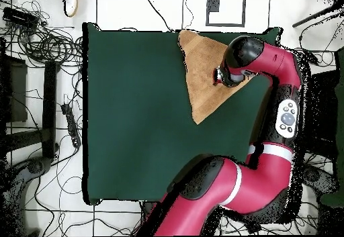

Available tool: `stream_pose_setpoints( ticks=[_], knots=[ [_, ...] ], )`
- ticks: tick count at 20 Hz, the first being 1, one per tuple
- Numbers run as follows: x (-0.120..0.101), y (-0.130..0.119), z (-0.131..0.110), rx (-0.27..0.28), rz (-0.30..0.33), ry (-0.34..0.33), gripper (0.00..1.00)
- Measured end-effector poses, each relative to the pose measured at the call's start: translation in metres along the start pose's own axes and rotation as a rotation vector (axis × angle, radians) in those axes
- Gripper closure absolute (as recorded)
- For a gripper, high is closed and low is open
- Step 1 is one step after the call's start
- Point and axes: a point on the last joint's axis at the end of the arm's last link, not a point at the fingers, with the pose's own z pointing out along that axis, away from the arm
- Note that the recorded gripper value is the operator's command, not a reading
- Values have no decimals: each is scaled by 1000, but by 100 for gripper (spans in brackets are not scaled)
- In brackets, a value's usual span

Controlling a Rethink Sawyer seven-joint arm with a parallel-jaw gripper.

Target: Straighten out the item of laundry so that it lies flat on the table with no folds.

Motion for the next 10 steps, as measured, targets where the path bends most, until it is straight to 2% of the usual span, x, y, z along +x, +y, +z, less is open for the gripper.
stream_pose_setpoints(
  ticks=[5, 10],
  knots=[
    [3, 1, 0, 6, -8, -15, 0],
    [8, 2, 1, 26, -24, -57, 0]
  ],
)
